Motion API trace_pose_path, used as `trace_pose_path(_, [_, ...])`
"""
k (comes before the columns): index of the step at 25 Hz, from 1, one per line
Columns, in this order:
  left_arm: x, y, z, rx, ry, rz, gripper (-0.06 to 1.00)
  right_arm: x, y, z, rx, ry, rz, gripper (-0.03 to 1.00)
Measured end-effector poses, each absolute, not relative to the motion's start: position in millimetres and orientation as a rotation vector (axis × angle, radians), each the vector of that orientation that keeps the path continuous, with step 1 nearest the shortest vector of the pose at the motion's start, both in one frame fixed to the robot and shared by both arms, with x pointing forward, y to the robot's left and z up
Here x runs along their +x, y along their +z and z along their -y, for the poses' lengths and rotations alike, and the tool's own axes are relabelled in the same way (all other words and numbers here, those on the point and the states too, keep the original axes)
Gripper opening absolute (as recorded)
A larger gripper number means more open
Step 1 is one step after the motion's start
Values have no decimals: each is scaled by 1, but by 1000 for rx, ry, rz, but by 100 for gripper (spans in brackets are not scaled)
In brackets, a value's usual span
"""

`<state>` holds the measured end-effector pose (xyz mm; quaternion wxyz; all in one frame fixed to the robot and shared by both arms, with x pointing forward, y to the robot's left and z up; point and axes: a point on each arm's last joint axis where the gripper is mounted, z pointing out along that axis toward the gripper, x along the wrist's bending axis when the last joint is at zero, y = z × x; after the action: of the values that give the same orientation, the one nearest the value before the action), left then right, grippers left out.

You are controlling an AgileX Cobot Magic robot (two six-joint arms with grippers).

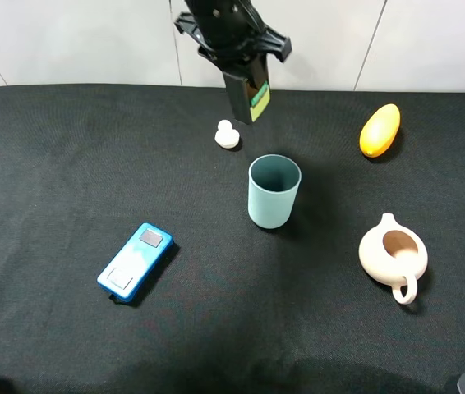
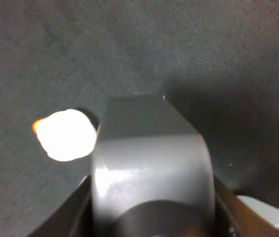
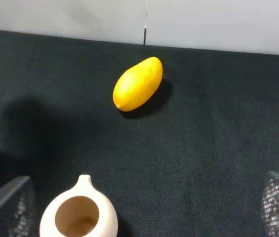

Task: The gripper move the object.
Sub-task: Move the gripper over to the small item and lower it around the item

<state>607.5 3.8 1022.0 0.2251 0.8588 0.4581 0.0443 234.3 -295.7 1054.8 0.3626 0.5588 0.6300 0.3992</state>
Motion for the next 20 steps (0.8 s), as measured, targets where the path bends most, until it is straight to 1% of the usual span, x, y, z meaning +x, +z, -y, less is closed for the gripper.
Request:
trace_pose_path(7, [616, 995, 6, 2360, 127, -1285, 49, 234, 1055, 296, 1439, 1028, -1622, 69])
trace_pose_path(20, [630, 958, 13, 2342, 174, -1304, 48, 234, 1055, 295, 1441, 1041, -1625, 69])
